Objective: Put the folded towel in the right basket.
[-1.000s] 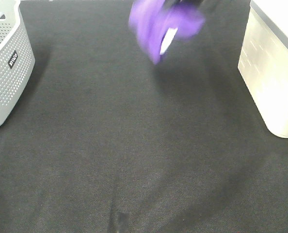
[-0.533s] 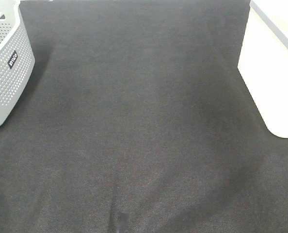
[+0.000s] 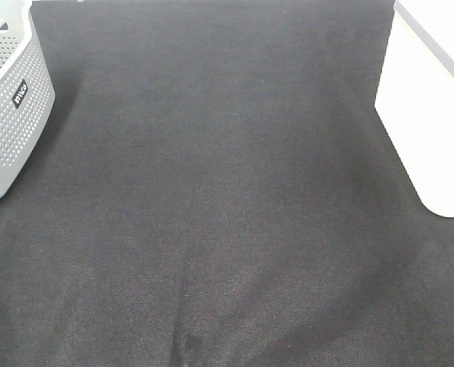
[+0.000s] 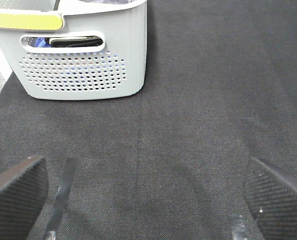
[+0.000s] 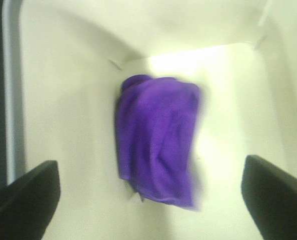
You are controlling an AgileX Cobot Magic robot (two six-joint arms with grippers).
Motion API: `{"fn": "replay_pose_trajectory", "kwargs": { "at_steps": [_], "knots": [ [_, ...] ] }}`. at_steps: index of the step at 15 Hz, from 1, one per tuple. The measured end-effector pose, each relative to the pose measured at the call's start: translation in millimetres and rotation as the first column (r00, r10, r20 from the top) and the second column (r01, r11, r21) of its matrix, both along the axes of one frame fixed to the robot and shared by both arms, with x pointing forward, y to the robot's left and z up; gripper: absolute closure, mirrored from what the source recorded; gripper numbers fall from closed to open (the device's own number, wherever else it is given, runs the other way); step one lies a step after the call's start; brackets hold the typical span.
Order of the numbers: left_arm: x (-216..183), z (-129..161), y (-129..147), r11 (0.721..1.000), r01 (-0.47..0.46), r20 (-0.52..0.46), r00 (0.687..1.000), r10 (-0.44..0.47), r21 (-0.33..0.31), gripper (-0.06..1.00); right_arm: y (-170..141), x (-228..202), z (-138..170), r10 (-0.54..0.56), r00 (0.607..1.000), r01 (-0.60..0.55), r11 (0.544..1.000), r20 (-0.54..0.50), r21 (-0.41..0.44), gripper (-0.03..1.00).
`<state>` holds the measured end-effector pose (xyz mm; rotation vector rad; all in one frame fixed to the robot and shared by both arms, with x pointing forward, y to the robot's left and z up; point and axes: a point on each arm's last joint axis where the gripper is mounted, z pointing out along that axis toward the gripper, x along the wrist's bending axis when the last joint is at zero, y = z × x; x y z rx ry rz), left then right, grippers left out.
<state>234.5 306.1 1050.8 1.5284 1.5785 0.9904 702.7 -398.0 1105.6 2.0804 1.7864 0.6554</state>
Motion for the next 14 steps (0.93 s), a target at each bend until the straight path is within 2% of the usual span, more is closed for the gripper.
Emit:
{"fn": "replay_pose_trajectory", "kwargs": {
  "at_steps": [2, 4, 6, 8, 9, 11, 13, 14],
  "knots": [
    [0.0, 0.0, 0.0, 1.000, 0.000, 0.000, 1.000, 0.000, 0.000, -0.04, 14.7, -1.1, 9.5, 0.035, 0.999, -0.036, 0.998, 0.030, 0.045, 0.00],
    [0.0, 0.0, 0.0, 1.000, 0.000, 0.000, 1.000, 0.000, 0.000, -0.04, 53.0, -4.7, 26.9, 0.085, 0.995, -0.084, 0.996, 0.053, -0.011, -0.01],
    [0.0, 0.0, 0.0, 1.000, 0.000, 0.000, 1.000, 0.000, 0.000, -0.04, 112.5, -14.4, 47.4, 0.176, 0.981, -0.167, 0.979, 0.077, -0.115, -0.01],
    [0.0, 0.0, 0.0, 1.000, 0.000, 0.000, 1.000, 0.000, 0.000, -0.04, 154.4, -41.7, 65.3, 0.233, 0.968, -0.223, 0.969, 0.090, -0.108, -0.01],
    [0.0, 0.0, 0.0, 1.000, 0.000, 0.000, 1.000, 0.000, 0.000, -0.04, 155.1, -61.0, 71.0, 0.239, 0.968, -0.232, 0.968, 0.077, -0.094, -0.01],
    [0.0, 0.0, 0.0, 1.000, 0.000, 0.000, 1.000, 0.000, 0.000, -0.04, 148.2, -111.4, 63.5, 0.237, 0.971, -0.237, 0.968, -0.005, -0.085, -0.01],
    [0.0, 0.0, 0.0, 1.000, 0.000, 0.000, 1.000, 0.000, 0.000, -0.04, 138.1, -189.3, 59.1, 0.234, 0.972, -0.232, 0.969, 0.015, -0.088, -0.01],
    [0.0, 0.0, 0.0, 1.000, 0.000, 0.000, 1.000, 0.000, 0.000, -0.04, 133.0, -228.4, 47.2, 0.227, 0.974, -0.225, 0.971, 0.019, -0.084, -0.01]
  ]
}}
